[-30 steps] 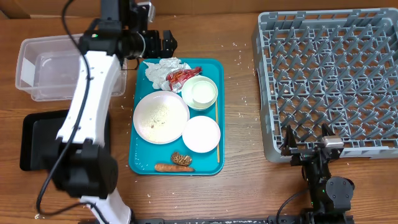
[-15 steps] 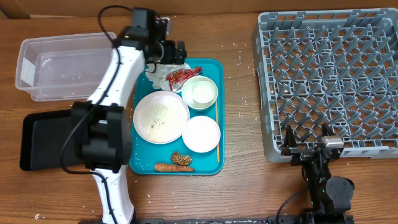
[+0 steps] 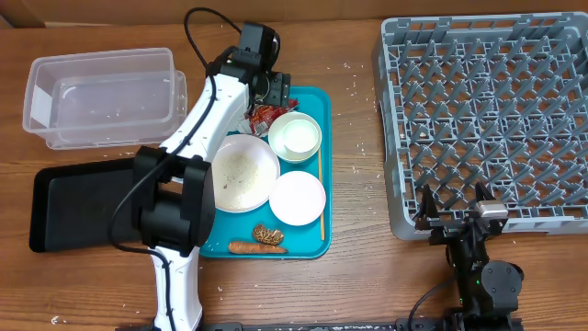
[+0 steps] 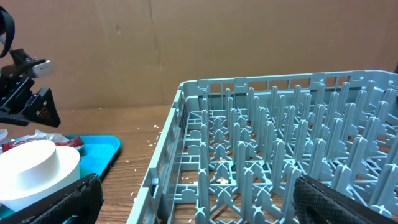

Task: Sort waste into correct bins and load items into the dishwasher
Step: 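Reach the left gripper to the crumpled white tissue and grasp it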

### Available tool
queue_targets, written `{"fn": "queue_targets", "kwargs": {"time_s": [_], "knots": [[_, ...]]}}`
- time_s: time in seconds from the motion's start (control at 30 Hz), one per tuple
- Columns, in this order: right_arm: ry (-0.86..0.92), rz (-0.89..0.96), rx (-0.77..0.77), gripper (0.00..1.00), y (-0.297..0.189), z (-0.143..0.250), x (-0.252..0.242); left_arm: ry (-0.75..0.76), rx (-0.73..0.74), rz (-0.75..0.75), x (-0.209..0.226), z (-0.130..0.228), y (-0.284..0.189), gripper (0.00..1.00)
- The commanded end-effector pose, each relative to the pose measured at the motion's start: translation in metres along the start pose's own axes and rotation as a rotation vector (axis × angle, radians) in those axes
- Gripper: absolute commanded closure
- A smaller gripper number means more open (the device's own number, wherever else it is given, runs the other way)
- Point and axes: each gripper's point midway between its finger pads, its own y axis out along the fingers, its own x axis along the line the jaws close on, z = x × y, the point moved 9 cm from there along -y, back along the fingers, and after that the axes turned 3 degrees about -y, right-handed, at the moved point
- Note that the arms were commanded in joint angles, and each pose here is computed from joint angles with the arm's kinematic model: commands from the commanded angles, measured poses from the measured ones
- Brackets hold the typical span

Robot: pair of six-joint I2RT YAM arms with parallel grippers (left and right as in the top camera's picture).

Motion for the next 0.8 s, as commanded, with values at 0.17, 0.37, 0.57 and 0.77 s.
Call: {"fn": "queue_targets", "kwargs": {"time_s": [0.17,0.37,0.57,0.77], "knots": [[0.000,-0.007,-0.005,0.00,0.000,0.002,0.001,-0.136,0.015,-0.071,0.008,0.003,0.013,0.24],[0.000,-0.007,-0.005,0.00,0.000,0.002,0.001,-0.138,0.070,-0.076,0.008,0.014,0.030,0.25],[0.000,-0.007,-0.005,0.00,0.000,0.002,0.001,-0.140,0.045,-0.068,0.007,0.007,0.026,0.26],[0.000,-0.007,-0.005,0.00,0.000,0.002,0.001,-0.141,0.030,-0.063,0.006,-0.001,0.019,0.42]]}}
